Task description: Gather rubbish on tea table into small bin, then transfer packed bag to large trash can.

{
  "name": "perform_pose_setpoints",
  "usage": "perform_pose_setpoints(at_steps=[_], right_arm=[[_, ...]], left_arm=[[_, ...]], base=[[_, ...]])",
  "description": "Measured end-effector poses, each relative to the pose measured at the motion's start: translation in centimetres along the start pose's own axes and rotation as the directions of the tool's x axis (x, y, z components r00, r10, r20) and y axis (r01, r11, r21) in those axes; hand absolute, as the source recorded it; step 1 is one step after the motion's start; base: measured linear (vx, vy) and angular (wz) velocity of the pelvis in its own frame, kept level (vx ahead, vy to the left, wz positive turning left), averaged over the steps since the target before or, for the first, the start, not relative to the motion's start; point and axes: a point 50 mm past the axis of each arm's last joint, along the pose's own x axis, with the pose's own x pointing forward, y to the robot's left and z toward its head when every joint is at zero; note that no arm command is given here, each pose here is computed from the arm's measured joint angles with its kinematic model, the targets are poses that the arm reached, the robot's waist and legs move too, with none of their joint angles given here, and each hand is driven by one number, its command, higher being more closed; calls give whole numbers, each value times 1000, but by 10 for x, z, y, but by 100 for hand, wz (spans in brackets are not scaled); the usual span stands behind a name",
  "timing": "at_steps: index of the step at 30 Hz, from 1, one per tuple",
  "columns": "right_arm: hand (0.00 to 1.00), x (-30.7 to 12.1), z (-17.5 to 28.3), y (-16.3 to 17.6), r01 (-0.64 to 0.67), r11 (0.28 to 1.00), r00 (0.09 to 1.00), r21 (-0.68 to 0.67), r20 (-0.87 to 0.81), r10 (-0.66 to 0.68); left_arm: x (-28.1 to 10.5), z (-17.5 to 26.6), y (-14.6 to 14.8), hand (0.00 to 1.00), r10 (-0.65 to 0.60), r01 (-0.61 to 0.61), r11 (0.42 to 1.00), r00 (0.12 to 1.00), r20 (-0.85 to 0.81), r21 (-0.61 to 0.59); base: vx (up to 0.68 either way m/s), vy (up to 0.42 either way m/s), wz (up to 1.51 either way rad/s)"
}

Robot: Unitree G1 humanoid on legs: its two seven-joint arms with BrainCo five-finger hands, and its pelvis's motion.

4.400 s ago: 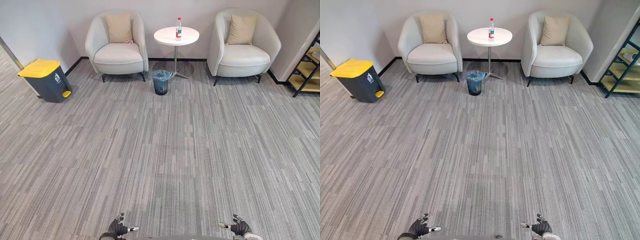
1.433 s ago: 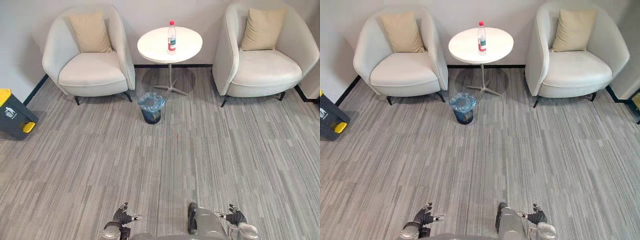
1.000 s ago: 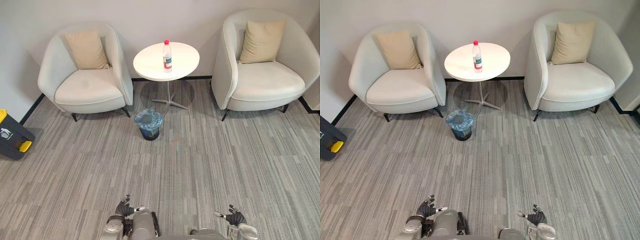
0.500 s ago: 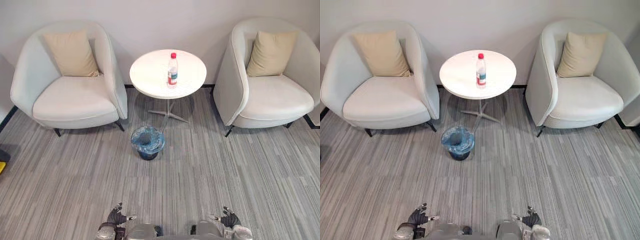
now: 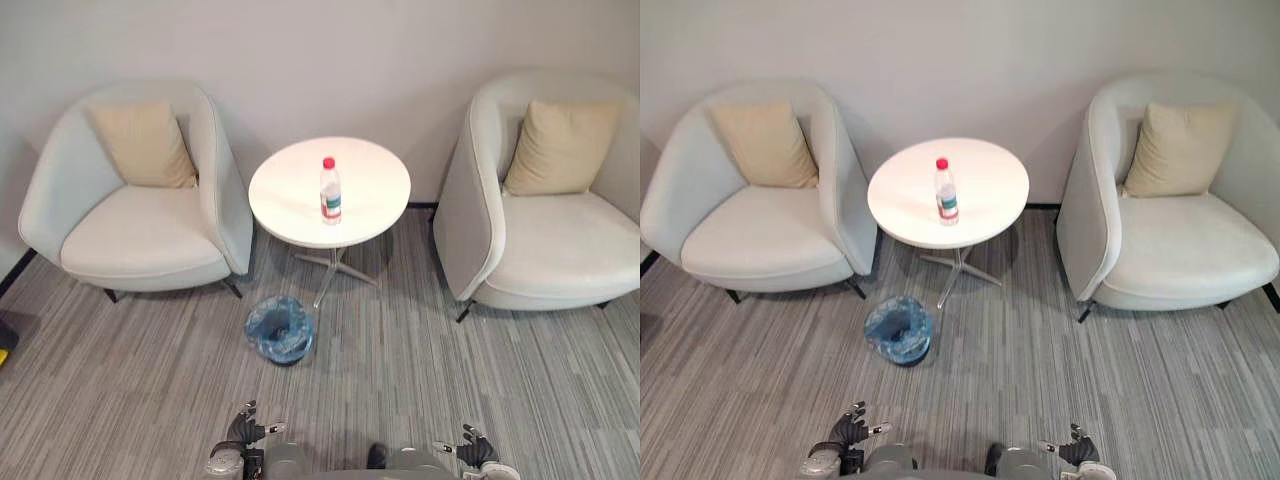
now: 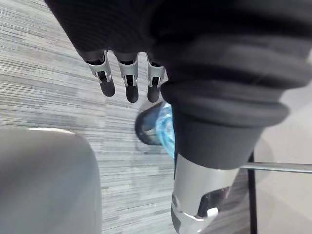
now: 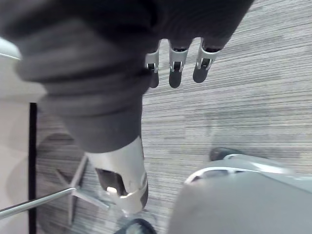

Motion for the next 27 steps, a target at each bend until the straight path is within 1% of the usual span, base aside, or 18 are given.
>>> perform_pose_setpoints(at_steps=[3,6,8,11,13,16,17,20,23,25,27], right_arm=[[0,3,10,0,1,1000,1000,9,24,-1],[0,1,4,0,3,1000,1000,16,9,-3],[0,2,5,7,-16,1000,1000,18,12,16],[0,3,10,9,-20,1000,1000,17,22,19],[0,4,14,9,-21,1000,999,12,32,21],[0,6,19,19,-46,999,998,2,46,46],[0,5,18,22,-56,998,998,5,43,56],[0,4,15,24,-67,998,997,-21,31,67],[0,4,14,22,-62,998,998,-22,31,63],[0,3,8,22,-62,998,998,-18,16,62],[0,0,-1,12,-36,999,999,-12,-11,36]], left_arm=[[1,3,0,0,1,-1,1000,1000,14,0],[2,7,-2,0,-8,7,1000,1000,21,13],[2,7,5,0,6,-6,1000,1000,18,30],[3,10,15,0,25,-26,999,999,26,39],[2,6,16,0,28,-28,999,1000,11,41],[-1,-6,19,0,34,-32,998,999,-29,52],[-2,-8,21,0,28,-26,997,999,-33,78],[-1,-5,17,0,13,-10,995,1000,-25,100],[-1,-6,12,0,1,2,995,1000,-27,95],[-2,-6,17,0,10,-7,995,1000,-27,101],[-2,-9,14,0,6,-2,996,999,-39,86]], base=[[220,2,-15],[305,151,-12],[413,158,-26],[395,122,7],[331,148,0],[298,103,-3],[288,28,37],[248,-22,51],[181,-94,69],[183,-167,74],[210,-200,50]])
